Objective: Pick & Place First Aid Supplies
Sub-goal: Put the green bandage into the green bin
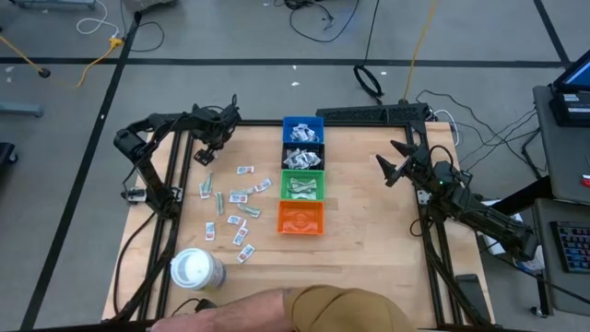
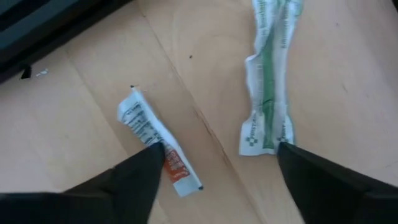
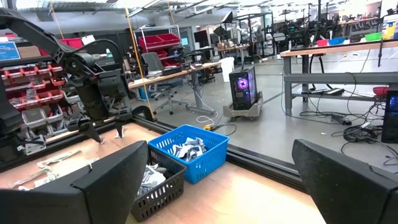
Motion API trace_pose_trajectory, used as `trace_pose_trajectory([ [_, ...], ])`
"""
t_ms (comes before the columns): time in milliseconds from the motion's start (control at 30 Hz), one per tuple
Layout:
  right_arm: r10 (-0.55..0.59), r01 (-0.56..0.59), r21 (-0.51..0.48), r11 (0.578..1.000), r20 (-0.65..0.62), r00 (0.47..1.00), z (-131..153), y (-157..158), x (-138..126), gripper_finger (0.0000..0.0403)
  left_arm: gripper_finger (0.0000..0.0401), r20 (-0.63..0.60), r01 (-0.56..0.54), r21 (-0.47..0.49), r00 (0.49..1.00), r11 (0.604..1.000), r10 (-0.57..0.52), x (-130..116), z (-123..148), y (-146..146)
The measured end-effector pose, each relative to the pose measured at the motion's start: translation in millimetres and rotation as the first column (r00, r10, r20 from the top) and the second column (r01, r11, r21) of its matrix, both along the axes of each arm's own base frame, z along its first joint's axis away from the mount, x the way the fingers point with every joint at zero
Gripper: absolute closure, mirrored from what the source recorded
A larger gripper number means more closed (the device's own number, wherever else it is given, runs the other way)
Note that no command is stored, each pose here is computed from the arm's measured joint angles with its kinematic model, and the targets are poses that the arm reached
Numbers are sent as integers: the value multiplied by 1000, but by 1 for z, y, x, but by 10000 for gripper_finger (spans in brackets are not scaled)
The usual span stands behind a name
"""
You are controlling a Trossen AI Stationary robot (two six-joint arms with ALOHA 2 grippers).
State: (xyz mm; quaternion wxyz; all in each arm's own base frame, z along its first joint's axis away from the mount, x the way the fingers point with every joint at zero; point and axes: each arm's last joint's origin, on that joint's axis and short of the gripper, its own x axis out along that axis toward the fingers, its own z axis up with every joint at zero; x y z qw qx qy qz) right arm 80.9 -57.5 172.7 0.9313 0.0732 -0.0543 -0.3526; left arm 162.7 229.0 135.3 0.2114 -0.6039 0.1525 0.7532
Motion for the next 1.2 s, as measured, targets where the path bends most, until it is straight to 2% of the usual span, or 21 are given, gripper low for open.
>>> trace_pose_trajectory([
  [133,0,0,0,1000,0,1000,0,0,0,9,162,-3,-17,2,1000,1000,17,0,0,0],
  [400,0,0,0,1000,0,1000,0,0,0,9,365,-10,-11,1,1000,1000,11,-1,-1,0],
  [467,0,0,0,1000,0,1000,0,0,0,9,390,-11,7,-2,1000,1000,-7,0,-1,-1],
  [667,0,0,0,1000,0,1000,0,0,0,9,380,22,29,-10,999,1000,-29,1,5,-4],
  [867,0,0,0,1000,0,1000,0,0,0,9,396,19,136,30,990,990,-137,5,19,-10],
  [1033,0,0,0,1000,0,1000,0,0,0,9,377,22,149,22,988,989,-150,4,22,-12],
  [1200,0,0,0,1000,0,1000,0,0,0,9,349,98,159,-22,983,987,-156,6,19,-15],
])
